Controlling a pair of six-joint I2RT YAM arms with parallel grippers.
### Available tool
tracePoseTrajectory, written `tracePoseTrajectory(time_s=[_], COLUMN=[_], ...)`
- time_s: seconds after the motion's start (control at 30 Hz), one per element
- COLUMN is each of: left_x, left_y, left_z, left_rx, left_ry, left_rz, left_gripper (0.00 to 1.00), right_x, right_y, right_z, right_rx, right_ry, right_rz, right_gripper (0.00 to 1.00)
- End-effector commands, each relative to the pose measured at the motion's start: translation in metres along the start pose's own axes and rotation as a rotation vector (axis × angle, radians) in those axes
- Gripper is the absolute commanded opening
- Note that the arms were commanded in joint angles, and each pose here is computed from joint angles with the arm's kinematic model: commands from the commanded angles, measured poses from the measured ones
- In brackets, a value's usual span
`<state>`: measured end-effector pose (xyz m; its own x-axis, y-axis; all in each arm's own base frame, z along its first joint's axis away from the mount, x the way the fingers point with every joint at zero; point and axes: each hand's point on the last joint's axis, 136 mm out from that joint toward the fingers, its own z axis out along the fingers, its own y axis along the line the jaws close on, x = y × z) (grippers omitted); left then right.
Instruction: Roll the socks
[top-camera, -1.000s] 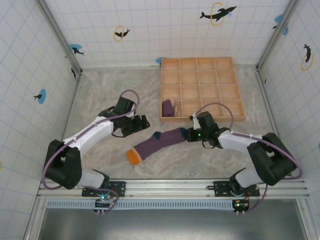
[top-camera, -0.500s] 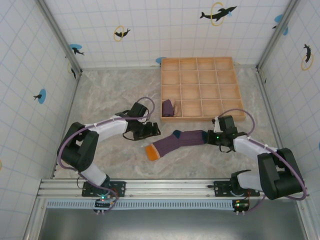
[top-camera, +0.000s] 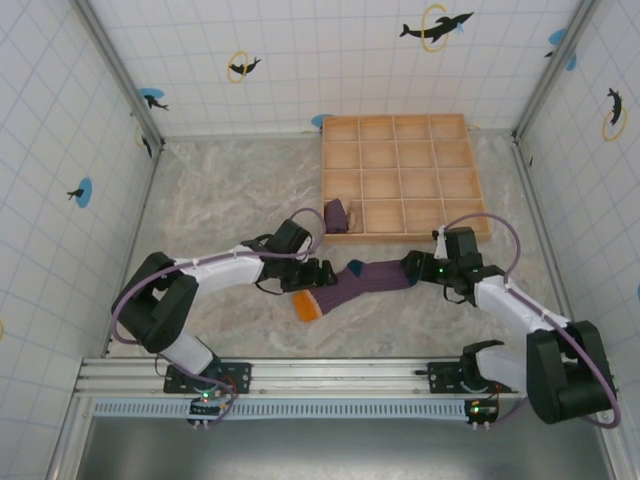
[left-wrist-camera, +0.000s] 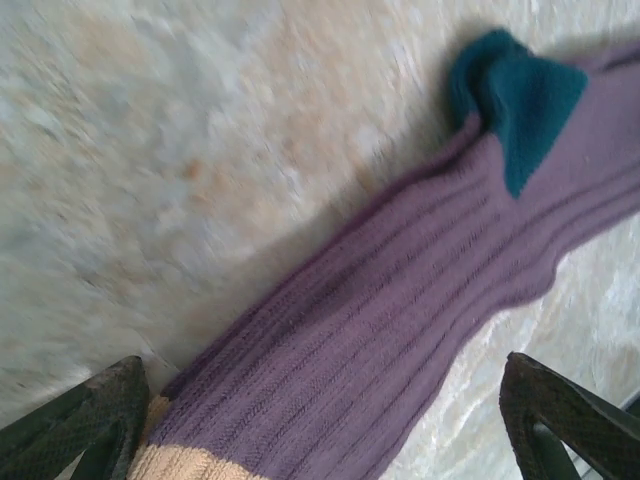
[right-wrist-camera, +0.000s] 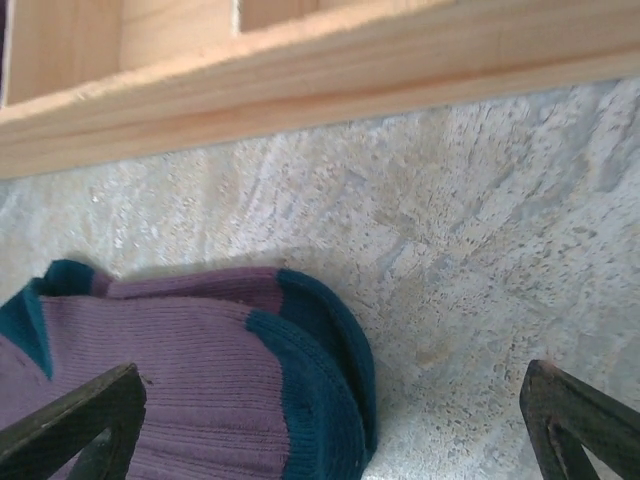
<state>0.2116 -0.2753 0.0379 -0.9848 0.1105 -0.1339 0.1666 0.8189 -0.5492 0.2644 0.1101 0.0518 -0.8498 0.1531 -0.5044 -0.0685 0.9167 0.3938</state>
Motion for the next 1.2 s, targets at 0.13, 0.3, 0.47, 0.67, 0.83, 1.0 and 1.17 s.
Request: tracePoseTrajectory(time_s=[0.13,0.3,0.47,0.67,0.83,1.0,1.17], left_x=[0.048,0.060,0.063,0.029,0.000,-0.015,-0.025], left_y=[0.014,-0.003,-0.012,-0.015,-0.013,0.001,0.008], left_z=[0.007,0.010,0.008,-0.015,-0.036,-0.049,-0.061], left_rx=[-0.051,-0.028,-0.027,-0.010,-0.058,-0.091,-0.086], left_ry=[0.100,0.112,0.106,0.039,-0.061,-0.116,-0.138], left_rz=[-0.108,-0.103,-0.122,-0.185,-0.179,-0.210,-0.233], left_gripper=[0.93,0.93,0.93,0.95,0.97,0.97,0.97], right_x=[-0.009,0.006,0.031,0.060,0.083,0.108,0.129], right_y=[0.017,0.039,0.065,0.085,0.103,0.139,0.171], right_z=[-0.017,-0.021,-0.029,-0.037,-0.036,-0.044,-0.047], right_rx=[0.024,0.014,0.015,-0.023,-0.081,-0.164,-0.242], right_ry=[-0.045,-0.058,-0.095,-0.152,-0.152,-0.223,-0.268], right_rz=[-0.009,-0.025,-0.200,-0.353,-0.447,-0.673,-0.835], right_gripper=[1.00,1.00,1.00,0.93,0.77,0.68,0.56])
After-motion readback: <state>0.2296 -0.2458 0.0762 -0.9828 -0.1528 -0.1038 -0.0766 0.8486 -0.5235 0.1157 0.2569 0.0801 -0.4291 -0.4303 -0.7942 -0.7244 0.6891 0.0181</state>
